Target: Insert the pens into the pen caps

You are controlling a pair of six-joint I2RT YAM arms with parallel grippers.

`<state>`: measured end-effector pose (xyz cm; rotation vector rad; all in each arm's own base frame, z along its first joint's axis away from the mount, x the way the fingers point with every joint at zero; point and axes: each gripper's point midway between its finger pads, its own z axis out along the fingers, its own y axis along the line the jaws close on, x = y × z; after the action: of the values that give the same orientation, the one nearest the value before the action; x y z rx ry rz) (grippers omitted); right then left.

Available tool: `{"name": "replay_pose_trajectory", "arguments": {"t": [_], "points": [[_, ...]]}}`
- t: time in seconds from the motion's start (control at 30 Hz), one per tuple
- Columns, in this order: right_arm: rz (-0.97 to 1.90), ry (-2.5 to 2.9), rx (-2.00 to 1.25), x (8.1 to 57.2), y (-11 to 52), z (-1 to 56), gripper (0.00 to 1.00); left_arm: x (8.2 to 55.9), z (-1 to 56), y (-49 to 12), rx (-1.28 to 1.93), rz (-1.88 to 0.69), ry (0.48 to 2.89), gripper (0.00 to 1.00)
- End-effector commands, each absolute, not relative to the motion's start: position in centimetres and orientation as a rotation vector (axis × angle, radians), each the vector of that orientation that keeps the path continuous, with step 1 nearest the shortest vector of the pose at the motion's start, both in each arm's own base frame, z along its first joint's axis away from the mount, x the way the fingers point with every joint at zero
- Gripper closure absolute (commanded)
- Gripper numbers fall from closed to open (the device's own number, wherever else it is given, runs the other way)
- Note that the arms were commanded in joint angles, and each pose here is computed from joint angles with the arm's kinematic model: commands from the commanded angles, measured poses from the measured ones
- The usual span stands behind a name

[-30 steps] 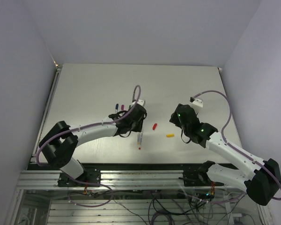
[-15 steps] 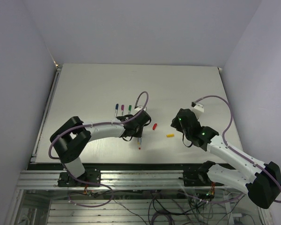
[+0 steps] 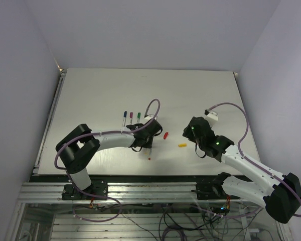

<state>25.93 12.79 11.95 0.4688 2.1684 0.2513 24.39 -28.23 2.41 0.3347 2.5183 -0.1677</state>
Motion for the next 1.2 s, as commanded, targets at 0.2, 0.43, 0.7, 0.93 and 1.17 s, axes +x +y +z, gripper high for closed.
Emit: {"name": "replay_pose_trajectory", "arguments": {"t": [0.2,0.43,0.7,0.93,1.17], "points": [[0.268,2.159,0.496,26.0,12.8,11.8,0.49,24.2,1.6,-28.7,0.344,-0.149,2.534,0.58],[0.279,2.175,0.508,25.7,12.9,11.4,0.50,23.2,0.4,-26.8,0.356,-0.060,2.577,0.61],[0.320,2.181,0.541,25.1,13.0,11.6,0.51,21.1,-1.5,-21.9,0.384,0.197,2.656,0.64],[0.331,2.180,0.551,25.0,13.1,11.8,0.51,19.4,-3.4,-21.4,0.400,0.181,2.725,0.83],[0.312,2.229,0.582,24.1,12.8,10.8,0.53,18.4,-4.4,-21.3,0.426,0.158,2.763,0.93]]}}
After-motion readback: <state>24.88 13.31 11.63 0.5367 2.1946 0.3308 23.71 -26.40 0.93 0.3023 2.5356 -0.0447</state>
